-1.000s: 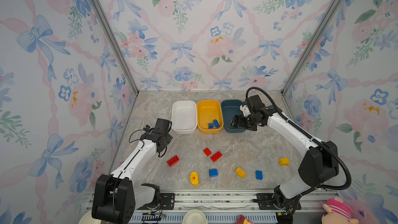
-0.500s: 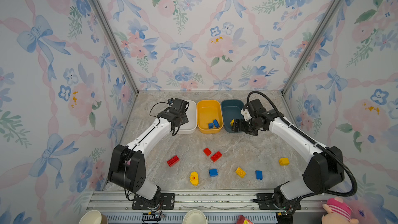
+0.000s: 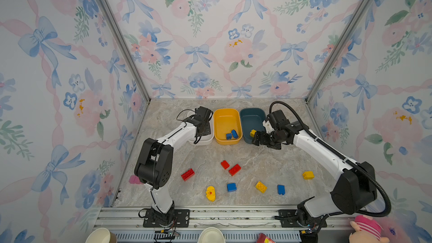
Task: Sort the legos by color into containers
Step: 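Carry the red brick with the left gripper into the white bin and release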
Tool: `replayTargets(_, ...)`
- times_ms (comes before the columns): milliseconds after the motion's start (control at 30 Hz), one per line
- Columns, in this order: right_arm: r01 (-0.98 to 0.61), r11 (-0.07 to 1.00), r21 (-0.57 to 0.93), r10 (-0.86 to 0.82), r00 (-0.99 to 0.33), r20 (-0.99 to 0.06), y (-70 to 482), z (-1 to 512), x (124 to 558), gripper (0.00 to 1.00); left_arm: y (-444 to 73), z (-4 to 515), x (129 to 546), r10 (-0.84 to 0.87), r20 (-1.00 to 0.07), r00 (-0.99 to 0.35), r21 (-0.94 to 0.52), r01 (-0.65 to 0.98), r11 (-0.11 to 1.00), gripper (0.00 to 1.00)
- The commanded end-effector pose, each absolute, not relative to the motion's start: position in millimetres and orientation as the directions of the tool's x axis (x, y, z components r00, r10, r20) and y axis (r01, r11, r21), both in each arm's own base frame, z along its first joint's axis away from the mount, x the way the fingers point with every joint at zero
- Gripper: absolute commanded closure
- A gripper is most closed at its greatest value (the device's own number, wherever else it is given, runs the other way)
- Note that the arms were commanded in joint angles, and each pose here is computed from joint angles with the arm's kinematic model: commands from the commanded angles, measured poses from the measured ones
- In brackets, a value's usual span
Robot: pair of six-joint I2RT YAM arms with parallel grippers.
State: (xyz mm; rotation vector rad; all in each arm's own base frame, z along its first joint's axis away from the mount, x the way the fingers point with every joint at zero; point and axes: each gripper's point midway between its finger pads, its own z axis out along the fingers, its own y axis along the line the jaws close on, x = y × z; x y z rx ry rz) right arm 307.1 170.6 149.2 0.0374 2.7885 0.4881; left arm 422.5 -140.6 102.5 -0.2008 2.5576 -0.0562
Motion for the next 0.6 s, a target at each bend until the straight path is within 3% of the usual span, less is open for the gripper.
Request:
replayTargets(0,-0.018,0.946,0.324,0.081,-0.953,-0.292,167.4,147.8,297.9,0.10,-146.1,103.0,427.3,-0.136,-0.546,-0.827,-0.087,-0.106,0.991,0.64)
replayTargets(233,-0.010,0.948,0.317,0.085,-0.956,-0.282,163.3,144.3,291.6,0.09,-143.0,99.5,417.4,-0.143,-0.539,-0.830,-0.091,-0.112,0.990,0.47)
replayTargets(567,0.027,0.953,0.302,0.104,-0.965,-0.242,151.3,134.4,274.0,0.08,-145.1,114.0,411.5,-0.158,-0.565,-0.810,-0.138,-0.096,0.986,0.39)
